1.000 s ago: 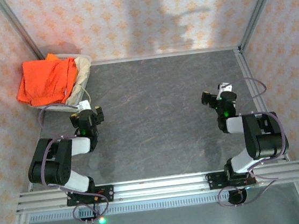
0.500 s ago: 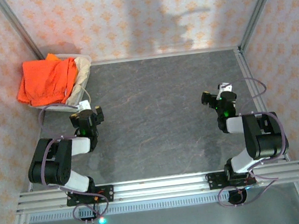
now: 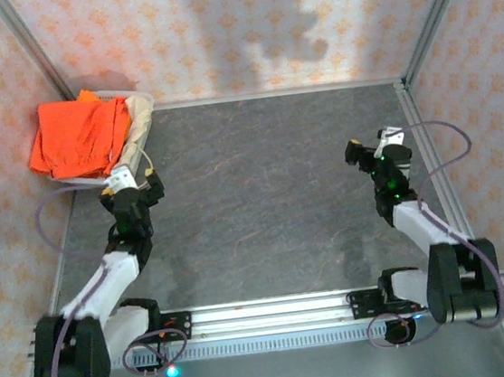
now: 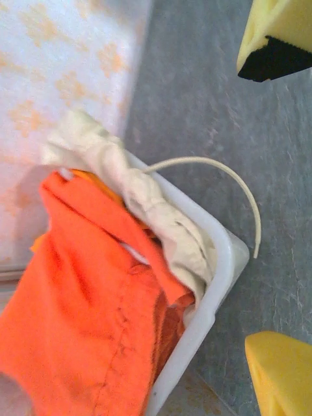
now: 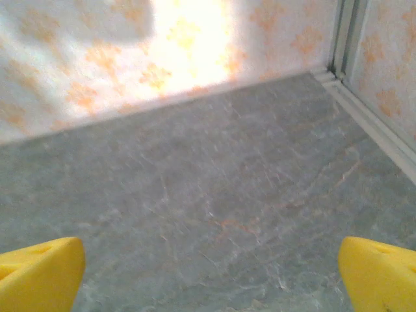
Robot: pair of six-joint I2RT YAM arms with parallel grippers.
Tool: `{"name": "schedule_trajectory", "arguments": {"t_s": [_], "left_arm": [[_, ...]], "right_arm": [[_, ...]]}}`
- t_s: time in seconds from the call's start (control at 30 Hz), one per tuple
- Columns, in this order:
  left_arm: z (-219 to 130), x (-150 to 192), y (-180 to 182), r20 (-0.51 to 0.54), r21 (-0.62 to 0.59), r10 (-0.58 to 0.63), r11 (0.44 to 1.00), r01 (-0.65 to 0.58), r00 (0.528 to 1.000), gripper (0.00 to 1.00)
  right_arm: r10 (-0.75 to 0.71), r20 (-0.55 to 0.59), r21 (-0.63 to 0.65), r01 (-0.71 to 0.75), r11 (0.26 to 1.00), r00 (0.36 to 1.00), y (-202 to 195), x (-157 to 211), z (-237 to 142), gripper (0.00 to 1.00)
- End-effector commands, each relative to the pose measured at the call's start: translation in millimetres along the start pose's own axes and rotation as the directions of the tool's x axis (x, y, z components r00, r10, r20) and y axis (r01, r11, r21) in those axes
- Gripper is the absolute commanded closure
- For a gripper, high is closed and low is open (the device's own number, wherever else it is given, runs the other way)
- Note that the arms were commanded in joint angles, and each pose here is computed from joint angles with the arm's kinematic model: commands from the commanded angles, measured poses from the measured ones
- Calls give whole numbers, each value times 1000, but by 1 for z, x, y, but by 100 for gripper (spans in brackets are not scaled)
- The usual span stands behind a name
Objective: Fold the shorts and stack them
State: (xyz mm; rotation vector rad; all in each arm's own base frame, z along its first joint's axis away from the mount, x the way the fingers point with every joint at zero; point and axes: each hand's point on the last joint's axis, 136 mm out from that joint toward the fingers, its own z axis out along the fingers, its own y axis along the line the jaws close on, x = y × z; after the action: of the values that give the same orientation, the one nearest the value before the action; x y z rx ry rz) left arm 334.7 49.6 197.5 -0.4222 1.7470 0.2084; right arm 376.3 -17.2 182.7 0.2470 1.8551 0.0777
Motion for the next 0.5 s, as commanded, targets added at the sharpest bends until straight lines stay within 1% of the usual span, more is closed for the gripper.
{"name": "schedule_trajectory", "arguments": {"t_s": [0.0,0.07,0.13,0.2,0.27,0.33,0.4,0.47], "left_arm": [[-23,-15,0,-47,19,-95,995,96,994,0],[-32,-45,0,-33,15,-131,991,132,991,0],[-36,-76,4,-36,-30,-131,991,130,991,0],[-31,-96,11,-94,-103,-117,989,107,989,0],[-20,-114,15,-160,-138,-130,984,108,979,0],[1,-121,13,-243,-134,-144,984,114,959,0],[26,-123,18,-321,-160,-183,978,137,929,0],[50,-119,24,-376,-194,-201,972,135,905,0]], "right_arm": [[53,-47,-38,-55,998,997,9,-4,-15,1],[64,-46,-55,-66,996,997,13,-10,-23,1],[77,-38,-74,-79,994,996,17,-15,-32,1],[93,-32,-87,-96,992,995,19,-21,-41,0],[104,-29,-102,-106,989,994,22,-26,-49,1],[111,-28,-114,-114,987,993,25,-30,-55,1],[116,-31,-127,-119,985,993,27,-32,-60,0],[125,-34,-136,-129,982,992,29,-34,-62,1]]}}
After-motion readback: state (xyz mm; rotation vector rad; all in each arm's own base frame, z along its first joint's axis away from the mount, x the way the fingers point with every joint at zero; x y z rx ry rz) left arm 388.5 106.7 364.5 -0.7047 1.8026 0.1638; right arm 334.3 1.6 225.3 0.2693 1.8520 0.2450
